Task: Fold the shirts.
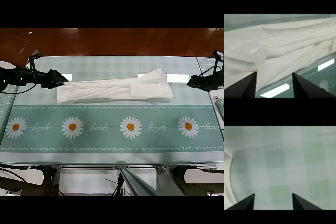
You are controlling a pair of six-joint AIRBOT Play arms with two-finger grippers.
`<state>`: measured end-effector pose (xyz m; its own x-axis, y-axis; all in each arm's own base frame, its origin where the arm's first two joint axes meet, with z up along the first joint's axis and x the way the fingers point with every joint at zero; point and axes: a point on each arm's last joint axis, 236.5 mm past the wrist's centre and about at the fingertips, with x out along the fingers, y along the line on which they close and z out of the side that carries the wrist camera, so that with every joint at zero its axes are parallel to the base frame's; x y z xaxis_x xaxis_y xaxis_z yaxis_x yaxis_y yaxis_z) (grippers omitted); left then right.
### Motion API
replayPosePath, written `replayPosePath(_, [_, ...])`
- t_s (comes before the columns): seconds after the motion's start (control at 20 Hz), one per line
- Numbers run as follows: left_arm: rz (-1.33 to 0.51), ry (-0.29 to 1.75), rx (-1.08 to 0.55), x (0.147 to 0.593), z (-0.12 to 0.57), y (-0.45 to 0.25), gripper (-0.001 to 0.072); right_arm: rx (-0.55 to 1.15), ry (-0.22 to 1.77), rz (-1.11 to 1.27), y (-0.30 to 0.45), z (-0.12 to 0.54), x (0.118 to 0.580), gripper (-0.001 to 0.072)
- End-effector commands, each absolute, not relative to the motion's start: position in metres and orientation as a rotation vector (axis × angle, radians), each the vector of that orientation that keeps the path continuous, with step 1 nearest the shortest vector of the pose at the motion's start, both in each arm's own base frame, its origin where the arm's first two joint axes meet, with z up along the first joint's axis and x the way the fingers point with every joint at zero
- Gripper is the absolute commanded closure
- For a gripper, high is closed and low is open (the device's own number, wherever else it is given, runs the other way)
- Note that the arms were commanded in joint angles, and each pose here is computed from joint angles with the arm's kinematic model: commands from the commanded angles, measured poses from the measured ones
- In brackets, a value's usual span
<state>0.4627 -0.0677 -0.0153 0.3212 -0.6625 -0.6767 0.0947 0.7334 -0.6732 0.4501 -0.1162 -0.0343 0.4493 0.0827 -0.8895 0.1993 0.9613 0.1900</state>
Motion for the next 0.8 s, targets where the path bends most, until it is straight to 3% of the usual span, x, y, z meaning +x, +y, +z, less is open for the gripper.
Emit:
replayPosePath(0.0, [-0.570, 1.158, -0.572, 0.459, -0.013, -0.079, 0.0202, 0.631, 1.206, 0.074, -0.086, -0.057, 0.431, 0.0163])
replayPosePath(0.3, [-0.597, 1.168, -0.555, 0.457, -0.012, -0.093, 0.0228, 0.793, 1.204, 0.224, -0.019, -0.079, 0.457, 0.0163])
replayPosePath(0.65, [-0.604, 1.163, -0.560, 0.457, -0.011, -0.098, 0.0228, 0.773, 1.235, 0.330, 0.067, -0.102, 0.473, 0.0193])
replayPosePath(0.7, [-0.605, 1.163, -0.561, 0.457, -0.011, -0.098, 0.0228, 0.777, 1.228, 0.336, 0.071, -0.100, 0.474, 0.0311])
replayPosePath(0.75, [-0.606, 1.161, -0.563, 0.458, -0.010, -0.099, 0.0228, 0.782, 1.226, 0.343, 0.074, -0.097, 0.475, 0.0505])
